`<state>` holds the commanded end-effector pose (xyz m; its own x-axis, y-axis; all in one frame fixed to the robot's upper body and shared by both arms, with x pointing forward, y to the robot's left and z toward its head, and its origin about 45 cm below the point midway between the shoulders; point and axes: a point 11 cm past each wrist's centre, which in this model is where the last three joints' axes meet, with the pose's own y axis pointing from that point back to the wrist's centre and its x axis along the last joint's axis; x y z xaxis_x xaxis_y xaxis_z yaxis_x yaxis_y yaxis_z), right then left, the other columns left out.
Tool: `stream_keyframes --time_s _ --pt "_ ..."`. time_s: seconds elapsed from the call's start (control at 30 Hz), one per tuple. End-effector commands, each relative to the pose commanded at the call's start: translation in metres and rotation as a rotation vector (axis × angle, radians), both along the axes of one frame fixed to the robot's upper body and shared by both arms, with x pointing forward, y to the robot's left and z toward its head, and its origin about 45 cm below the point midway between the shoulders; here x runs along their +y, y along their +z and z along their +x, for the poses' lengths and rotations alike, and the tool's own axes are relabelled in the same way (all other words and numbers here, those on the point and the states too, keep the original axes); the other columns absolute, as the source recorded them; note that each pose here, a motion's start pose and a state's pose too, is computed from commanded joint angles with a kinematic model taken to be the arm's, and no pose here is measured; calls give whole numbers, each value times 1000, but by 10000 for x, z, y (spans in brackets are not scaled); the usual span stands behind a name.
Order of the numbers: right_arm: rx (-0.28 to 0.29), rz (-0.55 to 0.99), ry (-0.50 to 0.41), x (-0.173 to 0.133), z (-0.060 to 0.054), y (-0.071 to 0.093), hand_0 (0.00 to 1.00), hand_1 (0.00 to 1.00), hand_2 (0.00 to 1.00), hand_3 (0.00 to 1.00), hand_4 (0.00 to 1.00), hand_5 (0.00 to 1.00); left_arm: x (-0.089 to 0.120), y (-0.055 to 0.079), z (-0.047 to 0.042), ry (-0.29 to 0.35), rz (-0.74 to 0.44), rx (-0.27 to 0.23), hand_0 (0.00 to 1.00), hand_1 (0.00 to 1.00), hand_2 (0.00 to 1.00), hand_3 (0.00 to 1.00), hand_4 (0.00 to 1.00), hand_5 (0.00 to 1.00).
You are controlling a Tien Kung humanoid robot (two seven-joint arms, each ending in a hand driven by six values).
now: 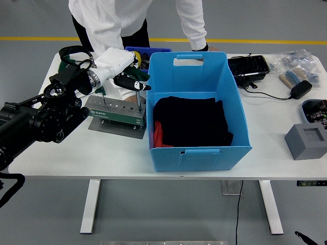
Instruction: Lift tool from toolbox,place it in box,lift tool from toolbox,place it in box
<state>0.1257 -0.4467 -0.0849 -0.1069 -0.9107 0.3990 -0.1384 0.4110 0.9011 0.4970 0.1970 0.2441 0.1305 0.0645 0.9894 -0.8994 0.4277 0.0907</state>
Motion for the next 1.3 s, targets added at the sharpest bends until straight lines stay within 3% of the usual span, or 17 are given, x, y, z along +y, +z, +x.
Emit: stream_keyframes --time_s 0.07,0.27,0.73,1.0,1.3 --pt "-2 -1 0 -1 7 3 669 686 745 590 848 704 -9 5 4 1 -10 -1 259 106 132 166 998 819" --pt "-6 -3 4 -6 30 11 667 685 745 589 847 703 -22 11 28 11 -50 2 246 85 114 140 998 843" --pt "0 -6 8 -12 -5 4 667 684 739 587 843 700 -2 -131 23 34 -46 41 231 68 98 114 998 855" --pt "4 -7 9 -13 -23 -1 667 683 739 585 842 700 -37 -121 16 34 -61 28 196 43 77 96 998 861" --pt "2 -8 11 -10 -13 1 666 682 739 584 840 698 -15 -191 3 48 -50 50 156 2 22 42 998 860"
